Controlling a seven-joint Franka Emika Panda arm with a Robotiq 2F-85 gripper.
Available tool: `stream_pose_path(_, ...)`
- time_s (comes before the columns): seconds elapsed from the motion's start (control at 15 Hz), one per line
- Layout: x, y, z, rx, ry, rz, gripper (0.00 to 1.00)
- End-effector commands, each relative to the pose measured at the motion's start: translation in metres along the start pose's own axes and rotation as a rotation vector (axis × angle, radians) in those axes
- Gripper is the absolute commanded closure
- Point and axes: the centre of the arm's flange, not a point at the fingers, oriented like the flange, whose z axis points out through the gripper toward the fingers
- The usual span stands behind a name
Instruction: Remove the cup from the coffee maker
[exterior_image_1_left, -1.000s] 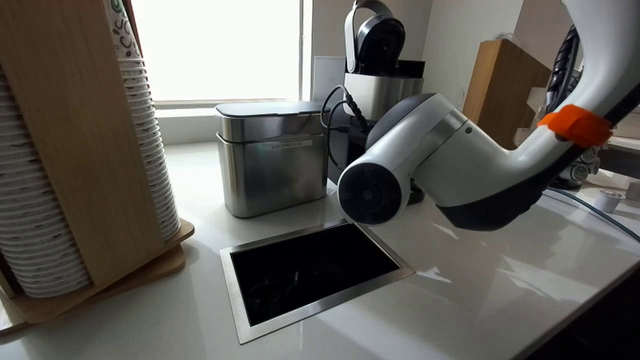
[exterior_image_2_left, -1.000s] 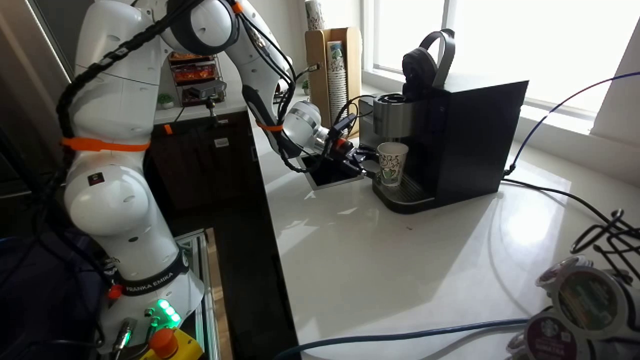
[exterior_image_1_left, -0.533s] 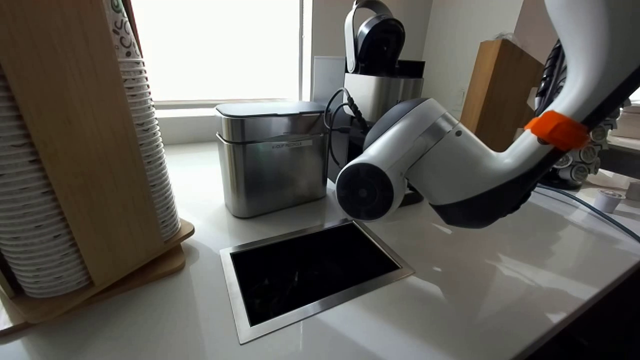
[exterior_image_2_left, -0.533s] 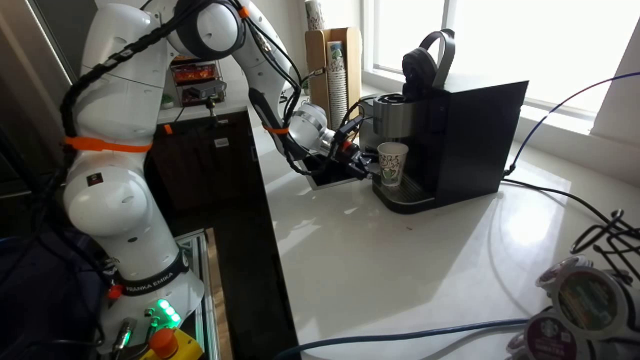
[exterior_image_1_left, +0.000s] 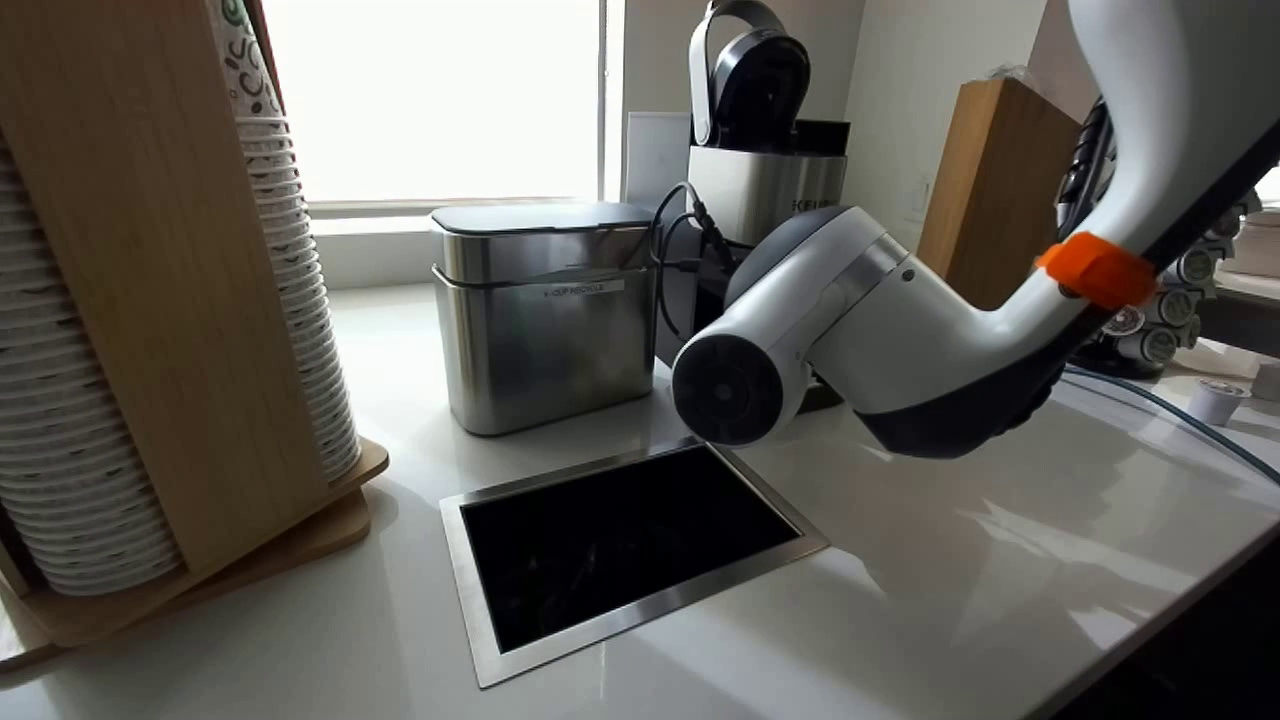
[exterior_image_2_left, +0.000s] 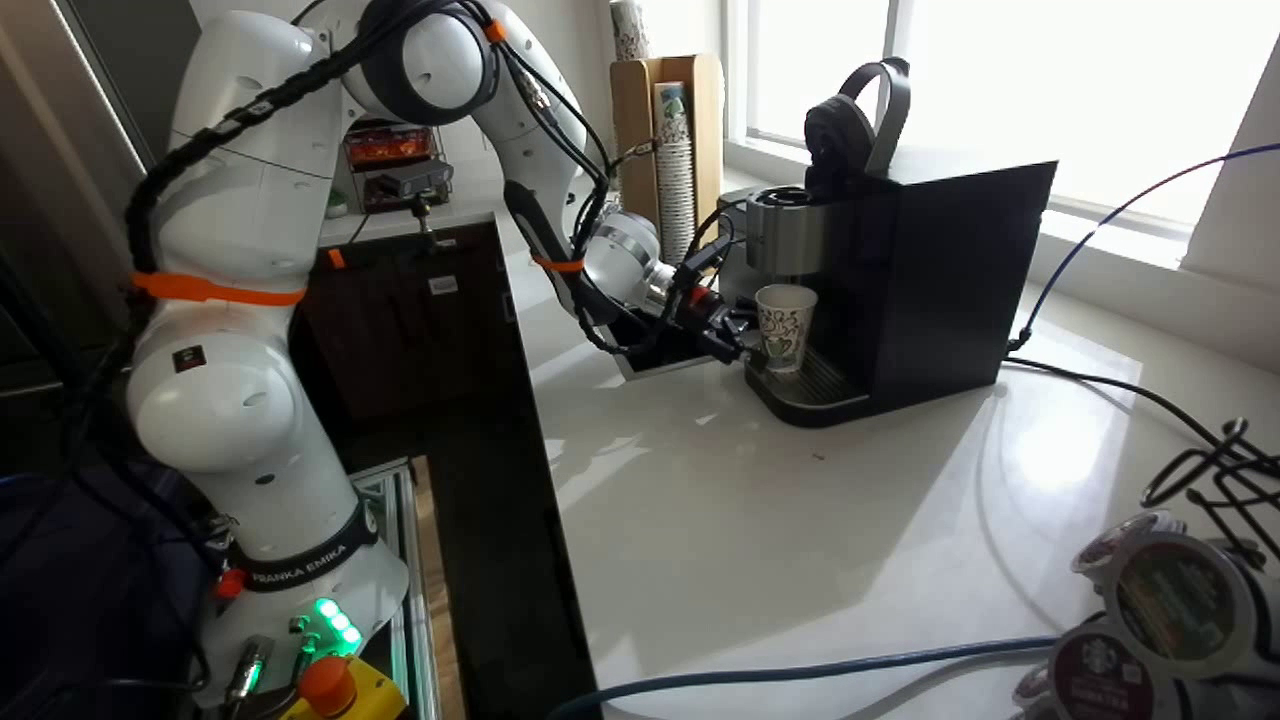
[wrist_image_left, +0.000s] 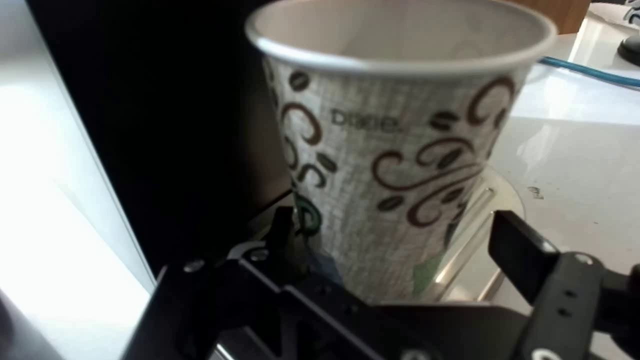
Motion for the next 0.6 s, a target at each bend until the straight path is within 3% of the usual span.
stream_pose_path(0.0, 0.0028, 0.0037, 0.0089, -0.051, -0.016, -0.022, 0.03)
stream_pose_path(0.2, 0.0032, 0.0045, 0.0089, -0.077, -0.036, -0.038, 0.17)
stream_pose_path(0.27, 0.0043, 0.0046, 0.0089, -0.083, -0.039, -0.042, 0.31)
stream_pose_path(0.4, 0.0067, 0.0046, 0.0084, -0.092, -0.043, -0.047, 0.51)
stream_pose_path(0.53, 0.0090, 0.0047, 0.0045, -0.099, -0.045, -0.050, 0.61)
